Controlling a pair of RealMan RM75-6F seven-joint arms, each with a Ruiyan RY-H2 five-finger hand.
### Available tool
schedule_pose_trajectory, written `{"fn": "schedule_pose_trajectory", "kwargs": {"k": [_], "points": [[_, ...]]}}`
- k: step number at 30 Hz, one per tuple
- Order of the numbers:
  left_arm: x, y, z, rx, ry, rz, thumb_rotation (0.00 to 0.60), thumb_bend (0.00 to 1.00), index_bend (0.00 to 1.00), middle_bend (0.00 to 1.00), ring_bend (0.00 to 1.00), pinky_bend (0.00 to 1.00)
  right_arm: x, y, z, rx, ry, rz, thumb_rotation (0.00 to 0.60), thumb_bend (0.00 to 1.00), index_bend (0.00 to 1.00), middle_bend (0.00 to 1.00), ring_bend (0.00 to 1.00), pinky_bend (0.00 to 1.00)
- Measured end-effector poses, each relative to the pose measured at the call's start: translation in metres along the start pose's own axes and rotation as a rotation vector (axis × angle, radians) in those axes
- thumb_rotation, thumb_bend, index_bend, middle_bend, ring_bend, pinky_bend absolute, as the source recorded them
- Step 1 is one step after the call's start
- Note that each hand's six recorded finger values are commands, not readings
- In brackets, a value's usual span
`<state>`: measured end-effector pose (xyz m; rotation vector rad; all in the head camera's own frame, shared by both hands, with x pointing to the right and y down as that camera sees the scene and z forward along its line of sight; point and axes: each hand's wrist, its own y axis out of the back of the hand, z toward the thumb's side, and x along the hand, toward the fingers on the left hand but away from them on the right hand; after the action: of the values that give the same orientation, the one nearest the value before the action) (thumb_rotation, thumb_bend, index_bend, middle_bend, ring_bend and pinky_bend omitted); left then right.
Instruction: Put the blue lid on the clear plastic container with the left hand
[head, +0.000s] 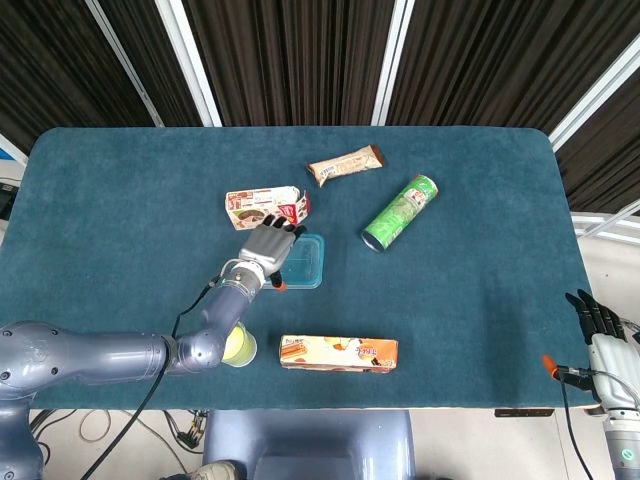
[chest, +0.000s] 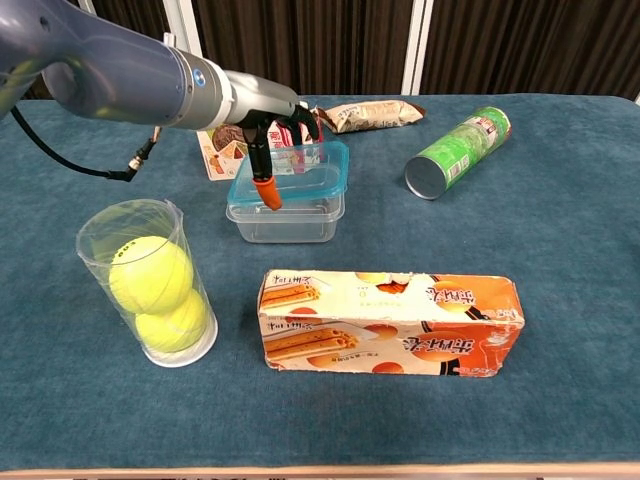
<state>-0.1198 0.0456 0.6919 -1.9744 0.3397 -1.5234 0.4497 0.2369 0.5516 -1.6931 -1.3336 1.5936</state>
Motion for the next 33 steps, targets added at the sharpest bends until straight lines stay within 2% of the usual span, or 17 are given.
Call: {"fn": "schedule_pose_trajectory", "kwargs": {"k": [14, 33], "points": [[0.0009, -0.0036, -0.0002, -0.003, 0.020, 0.012, 0.600, 0.30, 0.11, 0.33, 0.00, 0.00, 0.0001, 0.0002, 0.0003, -0.001, 0.002, 0.001, 0.600, 0.29, 0.10, 0.00, 0.00, 0.00], [0.0020, -0.0091, -0.0038, -0.002, 0.023, -0.006, 0.600, 0.30, 0.11, 0.33, 0.00, 0.00, -0.0004, -0.0002, -0.0004, -0.003, -0.004, 0.001, 0.600, 0.29, 0.10, 0.00, 0.00, 0.00]]}}
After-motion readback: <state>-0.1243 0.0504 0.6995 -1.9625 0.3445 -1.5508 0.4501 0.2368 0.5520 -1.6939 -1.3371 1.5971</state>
